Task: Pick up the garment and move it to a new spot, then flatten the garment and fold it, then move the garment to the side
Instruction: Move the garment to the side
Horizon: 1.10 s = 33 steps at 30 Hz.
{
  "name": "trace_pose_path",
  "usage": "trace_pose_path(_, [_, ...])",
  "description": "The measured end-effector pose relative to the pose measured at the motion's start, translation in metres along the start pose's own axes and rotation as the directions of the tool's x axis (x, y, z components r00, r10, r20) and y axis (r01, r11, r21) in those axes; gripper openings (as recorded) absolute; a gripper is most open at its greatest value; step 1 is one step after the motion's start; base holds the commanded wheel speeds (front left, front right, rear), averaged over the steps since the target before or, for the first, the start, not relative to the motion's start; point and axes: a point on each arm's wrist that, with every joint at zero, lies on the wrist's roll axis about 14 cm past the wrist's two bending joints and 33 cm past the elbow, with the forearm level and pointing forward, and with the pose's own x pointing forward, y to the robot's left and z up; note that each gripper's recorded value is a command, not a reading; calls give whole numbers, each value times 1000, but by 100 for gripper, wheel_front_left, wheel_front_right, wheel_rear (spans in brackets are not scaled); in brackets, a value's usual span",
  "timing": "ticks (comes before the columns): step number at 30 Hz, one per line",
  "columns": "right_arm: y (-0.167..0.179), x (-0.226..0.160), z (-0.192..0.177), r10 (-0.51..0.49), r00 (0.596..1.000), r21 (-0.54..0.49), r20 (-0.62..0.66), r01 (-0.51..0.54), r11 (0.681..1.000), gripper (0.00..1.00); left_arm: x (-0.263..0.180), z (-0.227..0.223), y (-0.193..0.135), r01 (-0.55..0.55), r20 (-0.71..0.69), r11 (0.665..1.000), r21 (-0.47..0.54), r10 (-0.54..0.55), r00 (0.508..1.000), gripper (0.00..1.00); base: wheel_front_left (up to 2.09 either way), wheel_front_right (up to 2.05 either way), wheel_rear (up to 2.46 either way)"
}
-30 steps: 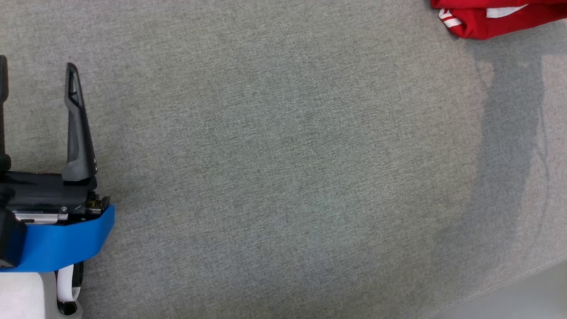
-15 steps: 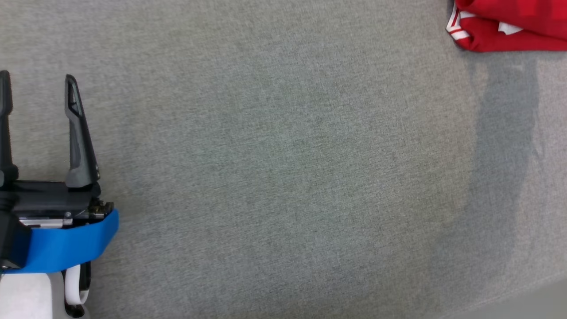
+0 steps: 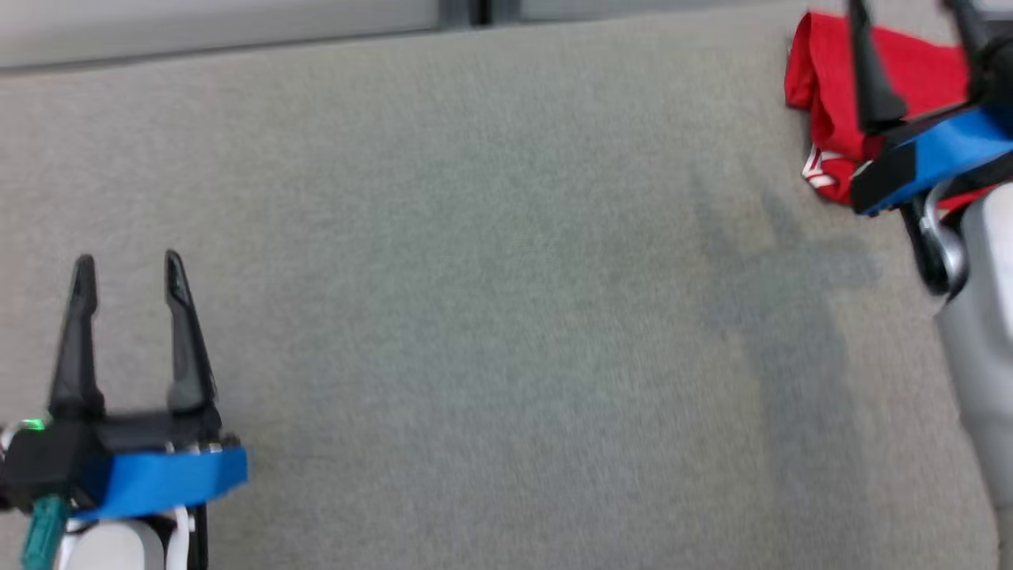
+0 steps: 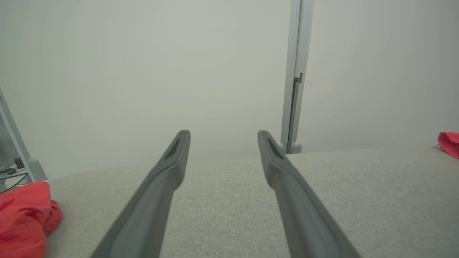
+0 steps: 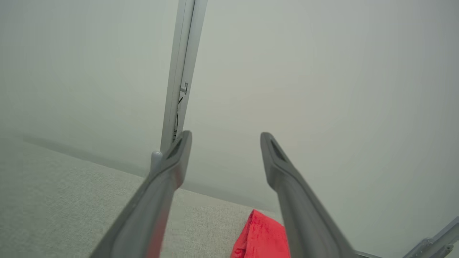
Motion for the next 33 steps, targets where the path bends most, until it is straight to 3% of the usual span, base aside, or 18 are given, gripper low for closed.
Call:
trace_pose_path(9, [60, -55, 14, 57, 997, 176, 43, -64, 982, 100, -52, 20, 21, -95, -5, 995, -21, 95, 995, 100, 0, 0, 0])
trace_pose_path(19, [80, -134, -17, 26, 998, 292, -49, -11, 956, 100, -93, 22, 28, -139, -26, 989, -40, 138, 990, 100, 0, 0, 0])
trace_pose_path(33, [84, -183, -28, -33, 995, 343, -96, 64, 937, 100, -99, 18, 23, -119, -40, 992, -45, 117, 992, 100, 0, 0, 0])
